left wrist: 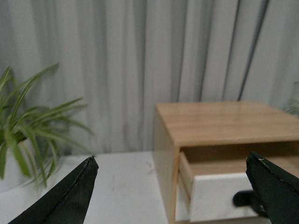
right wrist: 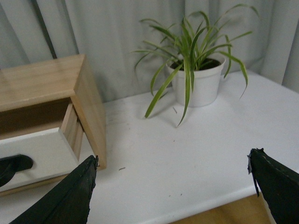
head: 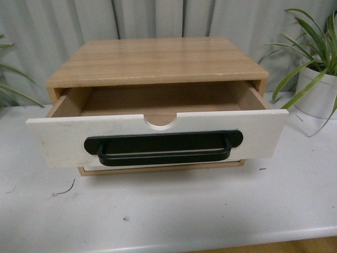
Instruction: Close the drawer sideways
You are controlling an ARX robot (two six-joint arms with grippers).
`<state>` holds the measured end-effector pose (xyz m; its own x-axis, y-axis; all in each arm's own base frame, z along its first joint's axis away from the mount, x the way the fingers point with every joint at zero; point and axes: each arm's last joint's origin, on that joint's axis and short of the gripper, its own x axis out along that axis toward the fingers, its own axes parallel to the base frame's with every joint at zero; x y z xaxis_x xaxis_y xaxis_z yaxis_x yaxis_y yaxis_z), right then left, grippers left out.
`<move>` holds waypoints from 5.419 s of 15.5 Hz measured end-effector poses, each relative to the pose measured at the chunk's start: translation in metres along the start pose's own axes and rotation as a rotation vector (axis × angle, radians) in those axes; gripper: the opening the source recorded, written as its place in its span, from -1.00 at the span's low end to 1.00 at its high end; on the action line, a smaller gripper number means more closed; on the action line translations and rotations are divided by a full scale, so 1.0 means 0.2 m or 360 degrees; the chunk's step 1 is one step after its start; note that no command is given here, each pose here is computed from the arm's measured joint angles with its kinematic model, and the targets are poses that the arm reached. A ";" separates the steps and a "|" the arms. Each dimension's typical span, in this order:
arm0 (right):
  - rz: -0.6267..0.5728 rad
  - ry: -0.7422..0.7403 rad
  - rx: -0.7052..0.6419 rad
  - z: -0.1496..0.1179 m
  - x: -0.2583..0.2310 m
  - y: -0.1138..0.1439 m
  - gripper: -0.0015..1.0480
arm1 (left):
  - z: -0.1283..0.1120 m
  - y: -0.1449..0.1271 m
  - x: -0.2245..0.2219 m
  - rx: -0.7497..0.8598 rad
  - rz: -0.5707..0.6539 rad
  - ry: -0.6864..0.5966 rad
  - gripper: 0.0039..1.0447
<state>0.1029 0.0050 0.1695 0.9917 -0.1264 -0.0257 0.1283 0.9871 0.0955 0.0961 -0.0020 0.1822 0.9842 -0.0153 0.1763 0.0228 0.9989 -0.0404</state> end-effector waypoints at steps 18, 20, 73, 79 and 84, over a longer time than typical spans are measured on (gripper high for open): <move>0.1376 0.0954 -0.1141 -0.06 0.78 0.67 0.87 | -0.35 -0.29 0.73 0.1312 -0.1324 0.0819 0.88; 0.1339 0.0930 -0.1154 -0.05 0.89 0.72 0.87 | -0.39 -0.30 0.83 0.1326 -0.1287 0.0846 0.88; 0.0204 -0.0040 -0.0177 -0.01 -0.02 -0.03 -0.53 | -0.08 0.01 -0.01 0.0070 0.0032 0.0286 -0.57; 0.0204 -0.0040 -0.0177 -0.01 -0.02 -0.03 0.52 | -0.08 0.01 -0.01 0.0070 0.0032 0.0285 0.48; 0.0204 -0.0040 -0.0176 -0.01 -0.02 -0.03 0.87 | -0.08 0.01 -0.01 0.0071 0.0032 0.0285 0.87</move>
<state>0.0972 0.0000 0.1671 1.0000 0.0000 0.0048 0.0001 0.9999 -0.0139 0.0977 0.0001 0.1659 1.0000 0.0011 -0.0025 -0.0011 1.0000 0.0021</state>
